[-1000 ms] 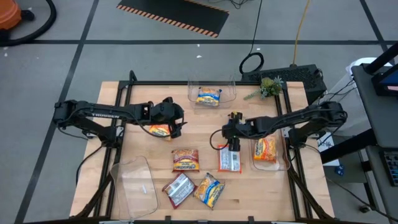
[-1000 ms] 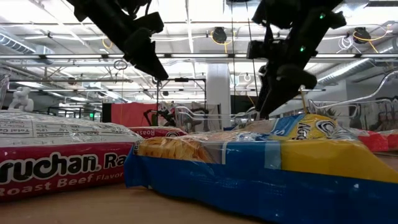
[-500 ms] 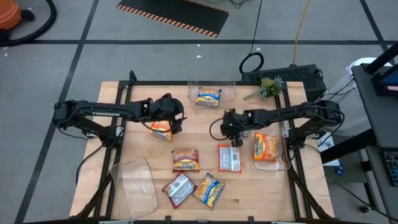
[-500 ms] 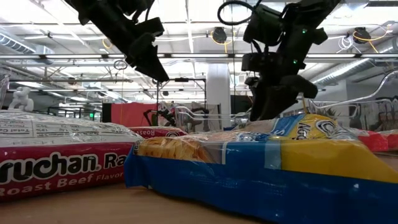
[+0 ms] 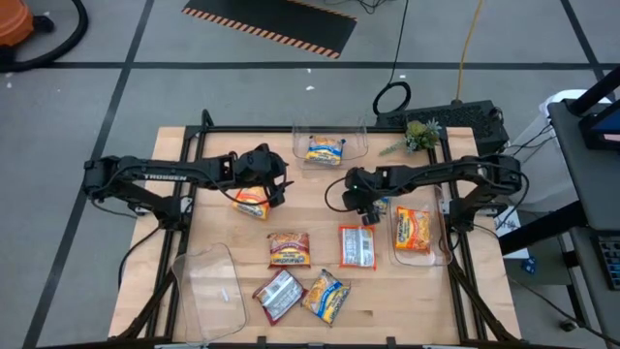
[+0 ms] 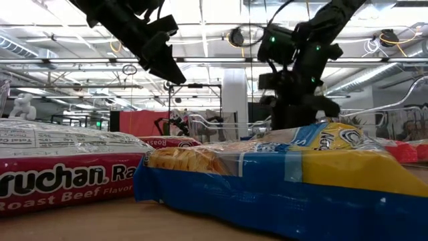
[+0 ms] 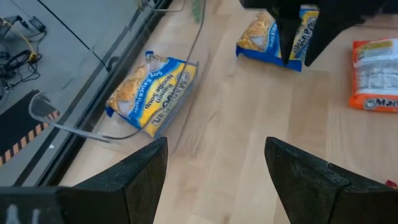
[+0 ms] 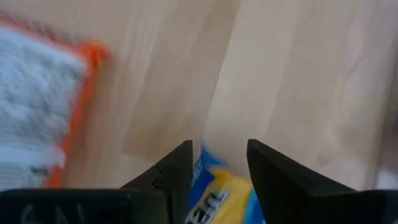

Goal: Sort Maruchan noodles
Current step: Put the top blue noodle pack into the top transparent bin

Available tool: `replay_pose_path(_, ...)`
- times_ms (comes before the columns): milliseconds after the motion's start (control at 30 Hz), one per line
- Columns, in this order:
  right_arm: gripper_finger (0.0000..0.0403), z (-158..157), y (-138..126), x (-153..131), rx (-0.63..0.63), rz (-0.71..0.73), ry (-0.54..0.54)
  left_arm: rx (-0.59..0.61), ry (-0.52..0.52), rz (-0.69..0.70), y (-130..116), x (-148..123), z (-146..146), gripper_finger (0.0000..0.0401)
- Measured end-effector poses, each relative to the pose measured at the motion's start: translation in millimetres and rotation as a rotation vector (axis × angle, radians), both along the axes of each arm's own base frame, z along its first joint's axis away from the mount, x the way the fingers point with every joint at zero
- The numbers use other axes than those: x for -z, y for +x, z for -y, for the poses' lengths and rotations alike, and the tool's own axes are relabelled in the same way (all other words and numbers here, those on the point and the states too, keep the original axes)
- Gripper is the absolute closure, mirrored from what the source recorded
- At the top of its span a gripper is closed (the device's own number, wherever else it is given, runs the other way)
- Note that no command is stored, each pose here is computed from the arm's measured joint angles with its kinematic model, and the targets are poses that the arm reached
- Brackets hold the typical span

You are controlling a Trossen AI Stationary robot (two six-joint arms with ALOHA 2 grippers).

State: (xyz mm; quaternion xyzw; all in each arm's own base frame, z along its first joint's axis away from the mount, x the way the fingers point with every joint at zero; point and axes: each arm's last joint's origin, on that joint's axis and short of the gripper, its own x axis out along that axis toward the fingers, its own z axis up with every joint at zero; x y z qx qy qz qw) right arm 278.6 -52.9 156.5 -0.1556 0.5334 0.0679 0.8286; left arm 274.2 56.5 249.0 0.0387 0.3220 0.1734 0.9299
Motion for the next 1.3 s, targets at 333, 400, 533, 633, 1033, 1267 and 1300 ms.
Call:
replay_pose_path(333,0.0267,1.5,5.1,24.1,-0.047,-0.089,-0.04,0.006,0.011,0.007,0.5,-0.9,-0.5,0.0128)
replay_pose_path(400,0.0279,1.0,5.2,23.5,-0.068,-0.088,-0.054,0.006,0.011,0.007,0.5,-0.9,-0.5,0.0128)
replay_pose_path(533,0.0318,1.8,6.1,20.2,-0.063,-0.063,-0.076,0.006,0.012,0.007,0.6,-0.9,-0.5,0.0128)
replay_pose_path(633,0.0357,2.4,4.8,16.9,-0.059,-0.058,-0.082,0.008,0.014,0.006,0.6,-0.9,-0.5,0.0128)
replay_pose_path(1033,0.0401,4.5,13.5,6.9,-0.015,-0.006,-0.11,-0.007,0.015,0.128,6.4,-10.1,-1.6,0.0128)
replay_pose_path(1267,0.0402,6.1,29.7,-14.7,0.117,0.058,-0.227,-0.021,-0.002,0.153,7.3,-11.3,-1.8,0.0128)
replay_pose_path(1300,0.0402,5.8,31.8,-17.8,0.133,0.068,-0.243,-0.025,-0.008,0.156,7.3,-11.3,-1.8,0.0128)
